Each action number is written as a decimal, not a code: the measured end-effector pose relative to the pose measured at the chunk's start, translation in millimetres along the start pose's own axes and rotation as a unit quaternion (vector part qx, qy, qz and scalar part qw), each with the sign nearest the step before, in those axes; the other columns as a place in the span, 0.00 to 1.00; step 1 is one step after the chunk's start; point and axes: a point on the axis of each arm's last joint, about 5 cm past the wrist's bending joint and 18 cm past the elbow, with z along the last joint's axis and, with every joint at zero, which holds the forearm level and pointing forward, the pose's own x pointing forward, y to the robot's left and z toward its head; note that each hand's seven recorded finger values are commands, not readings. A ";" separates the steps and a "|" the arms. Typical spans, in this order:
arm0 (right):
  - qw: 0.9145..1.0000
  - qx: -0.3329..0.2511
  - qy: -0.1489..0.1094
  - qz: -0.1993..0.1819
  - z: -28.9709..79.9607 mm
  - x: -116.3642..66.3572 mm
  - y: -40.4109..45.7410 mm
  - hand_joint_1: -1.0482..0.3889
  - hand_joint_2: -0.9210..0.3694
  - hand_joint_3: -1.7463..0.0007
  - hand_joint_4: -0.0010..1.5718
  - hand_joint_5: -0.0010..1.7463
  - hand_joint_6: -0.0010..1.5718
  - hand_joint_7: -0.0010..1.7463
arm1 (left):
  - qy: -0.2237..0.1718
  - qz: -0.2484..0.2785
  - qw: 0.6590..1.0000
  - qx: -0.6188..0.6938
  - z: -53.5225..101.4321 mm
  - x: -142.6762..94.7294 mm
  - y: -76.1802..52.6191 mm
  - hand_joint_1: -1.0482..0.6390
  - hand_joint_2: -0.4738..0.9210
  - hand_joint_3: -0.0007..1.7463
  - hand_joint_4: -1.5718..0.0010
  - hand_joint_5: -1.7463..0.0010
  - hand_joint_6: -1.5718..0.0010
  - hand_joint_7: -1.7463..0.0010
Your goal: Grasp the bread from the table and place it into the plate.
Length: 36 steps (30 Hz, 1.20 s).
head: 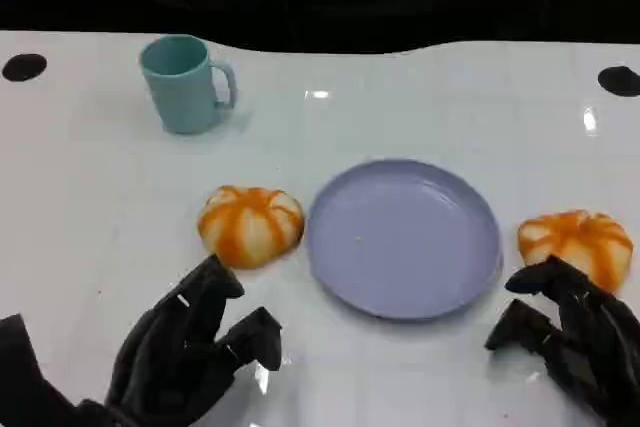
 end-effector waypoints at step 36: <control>1.000 -0.003 0.002 0.000 0.0 -1.2 1.0 0.34 0.00 0.89 0.43 0.87 0.41 0.67 | -0.049 0.009 0.965 0.259 18.9 4.3 -12.7 0.29 1.00 0.15 0.66 0.31 0.63 0.71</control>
